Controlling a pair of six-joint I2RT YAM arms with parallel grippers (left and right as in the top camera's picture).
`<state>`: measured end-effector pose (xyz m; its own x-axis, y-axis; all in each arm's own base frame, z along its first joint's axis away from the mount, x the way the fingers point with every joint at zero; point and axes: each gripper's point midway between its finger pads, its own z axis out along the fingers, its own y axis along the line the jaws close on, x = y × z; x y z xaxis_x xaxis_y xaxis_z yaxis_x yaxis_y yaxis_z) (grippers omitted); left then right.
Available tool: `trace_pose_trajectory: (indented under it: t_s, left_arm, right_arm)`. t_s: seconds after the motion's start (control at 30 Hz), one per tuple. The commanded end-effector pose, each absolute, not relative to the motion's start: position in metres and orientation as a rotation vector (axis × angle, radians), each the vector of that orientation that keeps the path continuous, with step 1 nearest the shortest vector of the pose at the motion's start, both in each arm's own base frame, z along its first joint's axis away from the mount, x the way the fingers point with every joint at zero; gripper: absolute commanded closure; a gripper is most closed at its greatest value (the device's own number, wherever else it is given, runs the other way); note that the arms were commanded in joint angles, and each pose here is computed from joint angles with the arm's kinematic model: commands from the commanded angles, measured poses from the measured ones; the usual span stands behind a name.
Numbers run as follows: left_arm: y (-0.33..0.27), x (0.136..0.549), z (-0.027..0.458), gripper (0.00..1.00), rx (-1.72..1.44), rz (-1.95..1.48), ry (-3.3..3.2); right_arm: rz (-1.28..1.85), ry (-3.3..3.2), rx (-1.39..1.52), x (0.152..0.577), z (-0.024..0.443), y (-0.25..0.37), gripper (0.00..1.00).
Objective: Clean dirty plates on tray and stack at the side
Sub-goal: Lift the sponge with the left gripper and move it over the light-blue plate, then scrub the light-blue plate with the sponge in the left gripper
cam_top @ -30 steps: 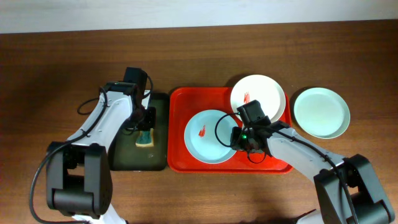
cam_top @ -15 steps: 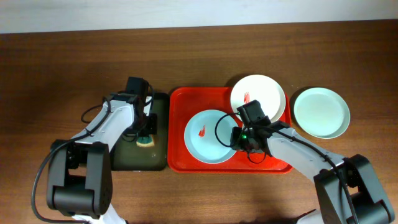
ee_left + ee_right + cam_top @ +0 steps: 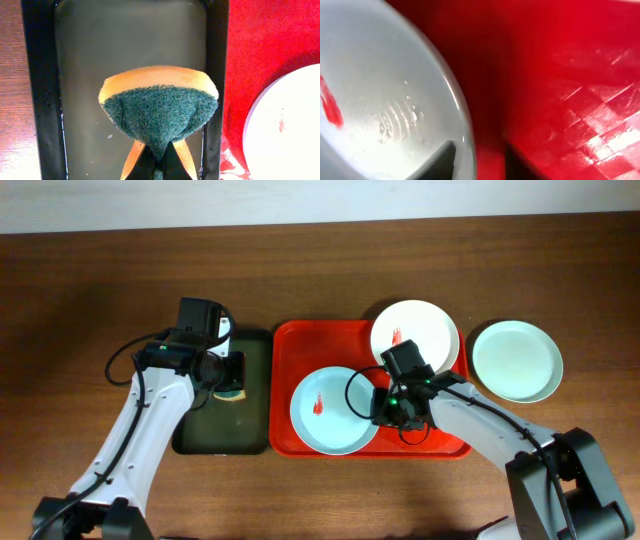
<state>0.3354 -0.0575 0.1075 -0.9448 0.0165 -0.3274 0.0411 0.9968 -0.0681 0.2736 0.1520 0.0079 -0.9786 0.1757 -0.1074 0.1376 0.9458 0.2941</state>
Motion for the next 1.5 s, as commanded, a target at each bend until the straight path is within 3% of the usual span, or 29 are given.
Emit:
trace_pose_trajectory:
  t_s: [0.0,0.2,0.37,0.5,0.73,1.2,1.47]
  left_arm:
    - [-0.060,0.335,0.113,1.00,0.026,-0.126,2.803]
    - [-0.059,0.352,0.139,1.00,0.024,-0.107,2.774]
    - [-0.080,0.362,0.131,1.00,0.140,-0.104,2.875]
    - [-0.143,0.355,0.116,1.00,0.314,-0.222,2.883]
    - [-0.193,0.343,0.069,1.00,0.355,-0.229,2.970]
    - [-0.204,0.338,0.012,1.00,0.330,-0.250,3.075]
    - [-0.201,0.311,-0.023,1.00,0.370,-0.217,3.145]
  right_arm:
    - [0.392,2.942,0.243,0.281,0.008,0.150,0.96]
    - [0.472,2.889,0.341,0.293,0.013,0.159,0.96]
    - [0.473,2.896,0.312,0.288,0.013,0.167,0.96]
    - [0.432,2.907,0.302,0.283,0.011,0.168,0.96]
    - [0.429,2.912,0.303,0.282,0.010,0.167,0.96]
    - [0.429,2.911,0.298,0.283,0.011,0.167,0.96]
    - [0.424,2.912,0.247,0.282,0.010,0.167,0.96]
